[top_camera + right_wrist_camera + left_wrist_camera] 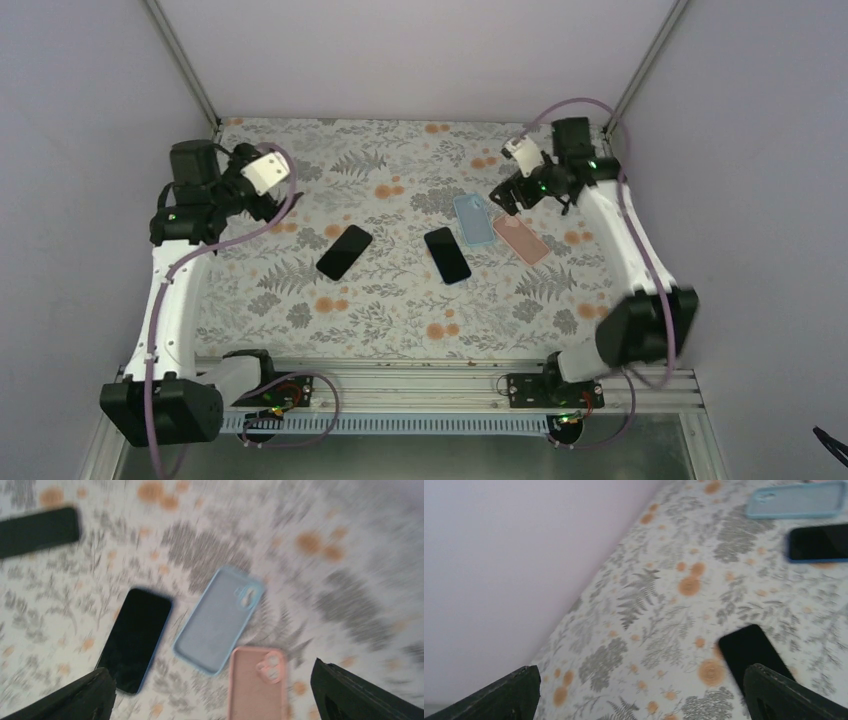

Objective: Take the phone out of the phone case
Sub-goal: Reset both arms

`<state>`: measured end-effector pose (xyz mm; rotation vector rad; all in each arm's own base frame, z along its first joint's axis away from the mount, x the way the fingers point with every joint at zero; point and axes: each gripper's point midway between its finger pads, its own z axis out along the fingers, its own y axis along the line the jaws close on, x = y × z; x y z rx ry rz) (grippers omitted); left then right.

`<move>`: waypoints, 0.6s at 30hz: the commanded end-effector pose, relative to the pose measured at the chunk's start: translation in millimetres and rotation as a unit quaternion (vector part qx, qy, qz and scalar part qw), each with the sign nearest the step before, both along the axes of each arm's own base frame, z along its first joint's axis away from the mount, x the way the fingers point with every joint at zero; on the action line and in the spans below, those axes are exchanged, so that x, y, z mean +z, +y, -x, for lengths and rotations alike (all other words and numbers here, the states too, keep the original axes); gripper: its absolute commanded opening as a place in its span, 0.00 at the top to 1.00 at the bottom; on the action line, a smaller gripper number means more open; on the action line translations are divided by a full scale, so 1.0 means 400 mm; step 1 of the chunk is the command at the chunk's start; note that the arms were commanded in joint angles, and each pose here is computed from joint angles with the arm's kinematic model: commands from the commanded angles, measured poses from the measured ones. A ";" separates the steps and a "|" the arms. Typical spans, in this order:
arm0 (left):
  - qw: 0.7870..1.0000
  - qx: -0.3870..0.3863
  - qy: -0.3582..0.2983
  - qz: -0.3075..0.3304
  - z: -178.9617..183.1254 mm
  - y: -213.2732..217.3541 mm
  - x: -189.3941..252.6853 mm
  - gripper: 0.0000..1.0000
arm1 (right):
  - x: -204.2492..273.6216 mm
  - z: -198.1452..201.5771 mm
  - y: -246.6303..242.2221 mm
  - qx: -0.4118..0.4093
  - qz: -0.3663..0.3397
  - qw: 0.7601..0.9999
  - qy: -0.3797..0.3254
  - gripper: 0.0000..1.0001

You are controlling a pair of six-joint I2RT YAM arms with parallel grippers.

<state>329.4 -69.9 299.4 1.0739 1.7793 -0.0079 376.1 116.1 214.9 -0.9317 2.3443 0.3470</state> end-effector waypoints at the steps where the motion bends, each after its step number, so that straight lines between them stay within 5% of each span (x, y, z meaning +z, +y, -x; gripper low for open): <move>1: 0.994 0.065 -0.020 0.082 -0.036 0.082 0.038 0.00 | 0.126 -0.012 -0.047 -0.059 0.002 0.984 -0.170 0.00; 7: 0.970 0.195 -0.070 0.130 -0.085 0.204 0.063 0.00 | 0.184 0.017 -0.101 -0.136 -0.026 0.946 -0.293 0.00; 18: 0.959 0.233 -0.055 0.150 -0.073 0.224 0.000 0.00 | 0.097 0.021 -0.086 -0.134 -0.037 0.958 -0.251 0.00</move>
